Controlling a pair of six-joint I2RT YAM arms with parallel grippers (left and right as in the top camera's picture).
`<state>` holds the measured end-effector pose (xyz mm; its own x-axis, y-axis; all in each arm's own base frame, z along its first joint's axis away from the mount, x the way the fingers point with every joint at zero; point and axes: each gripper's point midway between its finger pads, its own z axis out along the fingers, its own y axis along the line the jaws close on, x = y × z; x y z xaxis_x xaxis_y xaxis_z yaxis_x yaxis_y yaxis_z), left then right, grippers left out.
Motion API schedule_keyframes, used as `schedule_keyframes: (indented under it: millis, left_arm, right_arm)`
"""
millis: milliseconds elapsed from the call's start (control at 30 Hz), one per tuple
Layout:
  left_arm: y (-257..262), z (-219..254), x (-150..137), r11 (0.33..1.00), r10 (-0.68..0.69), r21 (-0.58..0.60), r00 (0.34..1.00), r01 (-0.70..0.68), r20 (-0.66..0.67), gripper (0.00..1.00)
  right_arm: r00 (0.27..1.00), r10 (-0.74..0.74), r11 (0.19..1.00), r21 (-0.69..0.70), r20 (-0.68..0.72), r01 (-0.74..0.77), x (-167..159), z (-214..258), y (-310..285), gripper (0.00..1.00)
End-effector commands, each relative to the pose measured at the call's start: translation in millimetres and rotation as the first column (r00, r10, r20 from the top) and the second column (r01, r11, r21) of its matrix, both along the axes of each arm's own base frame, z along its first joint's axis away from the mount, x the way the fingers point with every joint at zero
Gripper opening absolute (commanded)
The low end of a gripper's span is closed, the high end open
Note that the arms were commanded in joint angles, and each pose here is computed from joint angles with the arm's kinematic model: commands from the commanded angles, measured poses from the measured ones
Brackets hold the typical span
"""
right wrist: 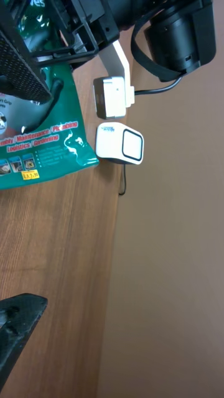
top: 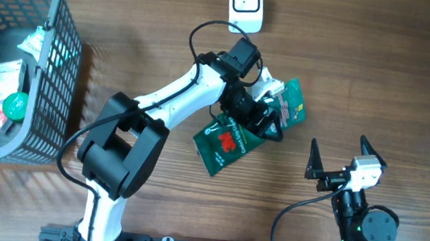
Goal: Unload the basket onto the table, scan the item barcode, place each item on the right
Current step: 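Lift the green pack and swing it under the white scanner, then lower the green pack onto the table and open the left gripper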
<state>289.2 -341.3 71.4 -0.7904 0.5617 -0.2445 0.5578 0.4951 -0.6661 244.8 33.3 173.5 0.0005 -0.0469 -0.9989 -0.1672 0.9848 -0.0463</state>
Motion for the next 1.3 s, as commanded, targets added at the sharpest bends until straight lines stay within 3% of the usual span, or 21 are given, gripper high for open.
schedule_keyframes:
  millis: [0,133,233,367,433,500,533,567,600,633,700,967,1067,1167,1267]
  left_arm:
    - [4,30,26,0.999,0.036,-0.035,0.996,-0.034,0.076,1.00]
    - [32,110,73,0.986,0.155,-0.094,0.961,-0.136,0.230,1.00]
    - [73,175,106,0.951,0.310,-0.119,0.877,-0.286,0.368,1.00]
    - [104,232,104,0.912,0.410,-0.200,0.812,-0.359,0.416,1.00]
    - [108,244,80,0.917,0.399,-0.186,0.826,-0.353,0.399,1.00]
    - [102,239,68,0.927,0.375,-0.163,0.848,-0.338,0.375,1.00]
    - [97,236,61,0.934,0.358,-0.149,0.861,-0.325,0.361,0.95]
    - [91,232,56,0.941,0.339,-0.140,0.873,-0.309,0.351,0.76]
    - [83,229,50,0.947,0.319,-0.136,0.882,-0.290,0.347,0.32]
    - [77,228,47,0.952,0.304,-0.134,0.888,-0.274,0.345,0.18]
    - [63,227,38,0.962,0.270,-0.136,0.898,-0.237,0.348,0.04]
    - [9,201,17,0.985,0.149,-0.132,0.927,-0.109,0.345,0.04]
    - [0,157,31,0.978,0.205,-0.037,0.929,-0.204,0.309,0.04]
    - [7,105,60,0.910,0.357,0.100,0.882,-0.403,0.306,0.04]
    - [26,48,90,0.700,0.618,0.234,0.736,-0.675,0.276,0.04]
  right_arm:
    - [1.000,-0.010,1.000,-0.003,0.012,0.010,0,2,-2,1.00]
    - [1.000,-0.011,1.000,-0.003,0.012,0.011,0,2,-2,1.00]
    - [1.000,-0.011,1.000,-0.003,0.012,0.011,0,2,-2,1.00]
    - [1.000,-0.011,1.000,-0.003,0.012,0.011,0,2,-2,1.00]
    - [1.000,-0.011,1.000,-0.003,0.012,0.011,0,2,-2,1.00]
    - [1.000,-0.011,1.000,-0.003,0.012,0.011,0,2,-2,1.00]
    - [1.000,-0.011,1.000,-0.003,0.012,0.011,0,2,-2,1.00]
    - [1.000,-0.011,1.000,-0.003,0.012,0.011,0,2,-2,1.00]
    - [1.000,-0.011,1.000,-0.003,0.012,0.011,0,2,-2,1.00]
    - [1.000,-0.011,1.000,-0.003,0.012,0.011,0,2,-2,1.00]
    - [1.000,-0.011,1.000,-0.003,0.012,0.011,0,2,-2,1.00]
    - [1.000,-0.011,1.000,-0.003,0.012,0.011,0,2,-2,1.00]
    - [1.000,-0.011,1.000,-0.003,0.012,0.011,0,2,-2,1.00]
    - [1.000,-0.011,1.000,-0.003,0.012,0.011,0,2,-2,1.00]
    - [1.000,-0.011,1.000,-0.003,0.012,0.011,0,2,-2,1.00]
